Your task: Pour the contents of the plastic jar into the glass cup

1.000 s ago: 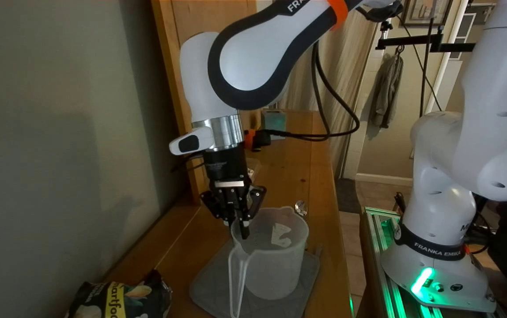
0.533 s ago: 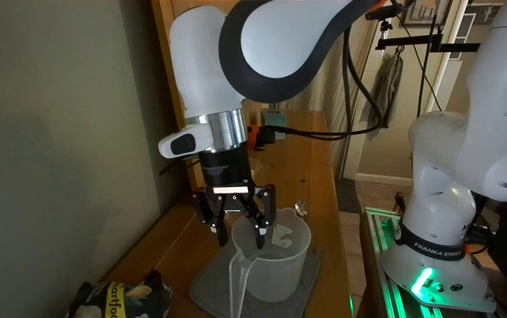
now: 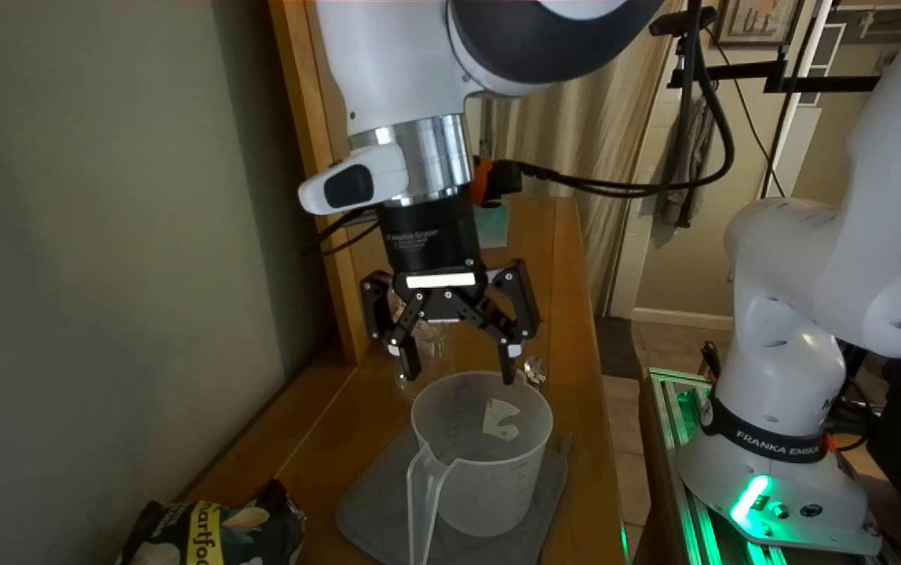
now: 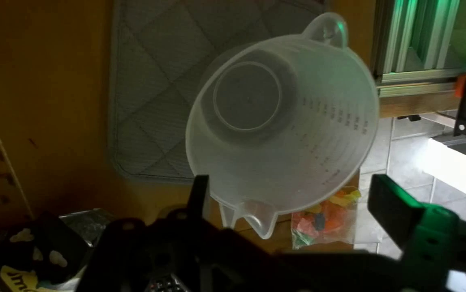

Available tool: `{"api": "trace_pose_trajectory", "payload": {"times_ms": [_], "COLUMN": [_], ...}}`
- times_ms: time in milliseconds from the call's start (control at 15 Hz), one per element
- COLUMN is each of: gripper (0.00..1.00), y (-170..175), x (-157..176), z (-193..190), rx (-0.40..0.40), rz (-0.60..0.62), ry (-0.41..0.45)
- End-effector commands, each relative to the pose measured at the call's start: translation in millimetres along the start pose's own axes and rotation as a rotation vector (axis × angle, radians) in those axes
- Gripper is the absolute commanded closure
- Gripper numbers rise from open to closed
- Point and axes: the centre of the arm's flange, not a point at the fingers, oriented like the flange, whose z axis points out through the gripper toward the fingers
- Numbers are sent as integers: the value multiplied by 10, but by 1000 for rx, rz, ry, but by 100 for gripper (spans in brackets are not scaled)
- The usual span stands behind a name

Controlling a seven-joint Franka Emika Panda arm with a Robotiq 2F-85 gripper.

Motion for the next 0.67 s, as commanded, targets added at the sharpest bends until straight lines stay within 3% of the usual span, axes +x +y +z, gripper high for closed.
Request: {"api": "trace_pose_trajectory", "payload": {"times_ms": [0, 600], "gripper": [0, 0], "y": [-224, -469], "x": [54, 460], "z": [-317, -683], "rx": [-25, -130], "rz": [44, 285], "ry": [3, 64]}}
